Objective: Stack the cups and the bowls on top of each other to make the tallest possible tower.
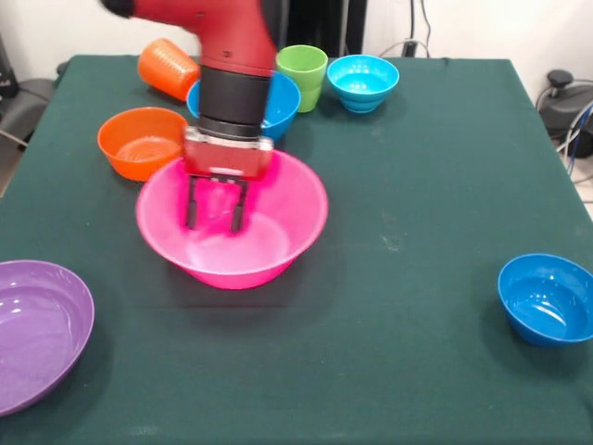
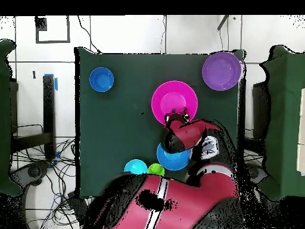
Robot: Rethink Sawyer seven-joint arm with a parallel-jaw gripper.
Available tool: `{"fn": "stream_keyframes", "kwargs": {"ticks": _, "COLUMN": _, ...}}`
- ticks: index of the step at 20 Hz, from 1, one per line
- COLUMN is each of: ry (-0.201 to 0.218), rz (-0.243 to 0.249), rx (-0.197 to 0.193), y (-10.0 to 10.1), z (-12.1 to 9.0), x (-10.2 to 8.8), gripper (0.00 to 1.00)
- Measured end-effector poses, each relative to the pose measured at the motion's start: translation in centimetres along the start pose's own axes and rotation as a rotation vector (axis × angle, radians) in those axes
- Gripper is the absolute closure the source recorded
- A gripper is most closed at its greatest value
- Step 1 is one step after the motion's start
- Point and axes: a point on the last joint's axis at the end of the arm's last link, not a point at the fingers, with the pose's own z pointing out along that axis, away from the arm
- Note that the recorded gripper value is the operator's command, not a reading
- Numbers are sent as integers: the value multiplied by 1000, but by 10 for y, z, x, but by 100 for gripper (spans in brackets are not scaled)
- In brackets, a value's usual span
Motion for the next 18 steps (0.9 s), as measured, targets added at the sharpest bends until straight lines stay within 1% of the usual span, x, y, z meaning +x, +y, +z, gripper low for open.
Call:
{"fn": "stream_keyframes", "kwargs": {"ticks": 2, "ry": -43, "rz": -11, "rx": -6, "y": 23, "z": 0, "x": -4, "gripper": 0}}
{"fn": "stream_keyframes", "kwargs": {"ticks": 4, "ry": -61, "rz": -12, "rx": -4, "y": 27, "z": -1, "x": -5, "gripper": 0}}
{"fn": "stream_keyframes", "kwargs": {"ticks": 5, "ry": -63, "rz": -11, "rx": -3, "y": 27, "z": 0, "x": -4, "gripper": 0}}
{"fn": "stream_keyframes", "kwargs": {"ticks": 8, "ry": -66, "rz": 3, "rx": 12, "y": 19, "z": 0, "x": -1, "gripper": 0}}
{"fn": "stream_keyframes", "kwargs": {"ticks": 11, "ry": -59, "rz": 4, "rx": 25, "y": 11, "z": -1, "x": 3, "gripper": 0}}
{"fn": "stream_keyframes", "kwargs": {"ticks": 12, "ry": -53, "rz": 3, "rx": 36, "y": 3, "z": -1, "x": 6, "gripper": 0}}
{"fn": "stream_keyframes", "kwargs": {"ticks": 18, "ry": -41, "rz": -1, "rx": 61, "y": -10, "z": -4, "x": 12, "gripper": 0}}
